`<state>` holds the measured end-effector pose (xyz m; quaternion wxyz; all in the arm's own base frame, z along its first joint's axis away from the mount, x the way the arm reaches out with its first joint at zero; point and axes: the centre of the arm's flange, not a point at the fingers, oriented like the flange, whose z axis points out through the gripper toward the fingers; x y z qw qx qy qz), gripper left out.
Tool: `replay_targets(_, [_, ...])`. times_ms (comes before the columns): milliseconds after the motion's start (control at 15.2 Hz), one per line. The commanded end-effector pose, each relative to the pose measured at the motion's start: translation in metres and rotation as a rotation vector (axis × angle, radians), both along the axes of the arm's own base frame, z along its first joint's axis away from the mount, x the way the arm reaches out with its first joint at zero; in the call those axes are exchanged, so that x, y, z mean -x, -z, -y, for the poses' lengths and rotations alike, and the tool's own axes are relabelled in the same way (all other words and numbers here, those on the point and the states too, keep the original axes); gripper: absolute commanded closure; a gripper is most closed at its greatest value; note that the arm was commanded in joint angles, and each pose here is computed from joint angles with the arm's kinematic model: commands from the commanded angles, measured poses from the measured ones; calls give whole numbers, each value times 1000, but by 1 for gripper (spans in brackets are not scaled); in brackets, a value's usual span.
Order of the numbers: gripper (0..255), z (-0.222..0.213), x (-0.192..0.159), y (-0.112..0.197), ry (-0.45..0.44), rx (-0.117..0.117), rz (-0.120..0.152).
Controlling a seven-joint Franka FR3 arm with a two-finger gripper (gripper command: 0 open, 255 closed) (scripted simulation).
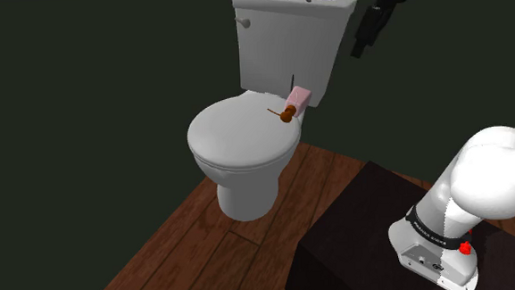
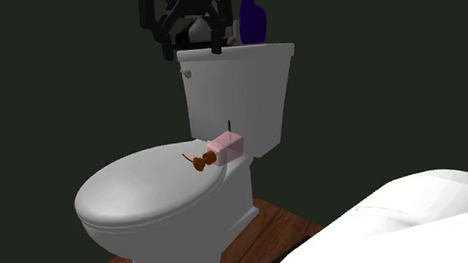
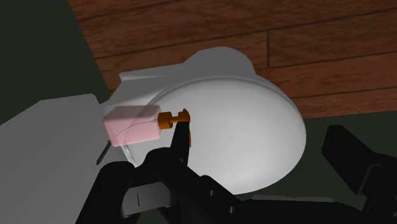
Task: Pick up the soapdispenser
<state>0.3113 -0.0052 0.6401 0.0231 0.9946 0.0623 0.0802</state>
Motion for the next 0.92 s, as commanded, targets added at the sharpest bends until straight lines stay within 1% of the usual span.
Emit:
replay_targets(0, [0, 0, 0, 0, 0, 0, 0])
replay_targets(858, [0, 33, -128, 113, -41, -29, -17])
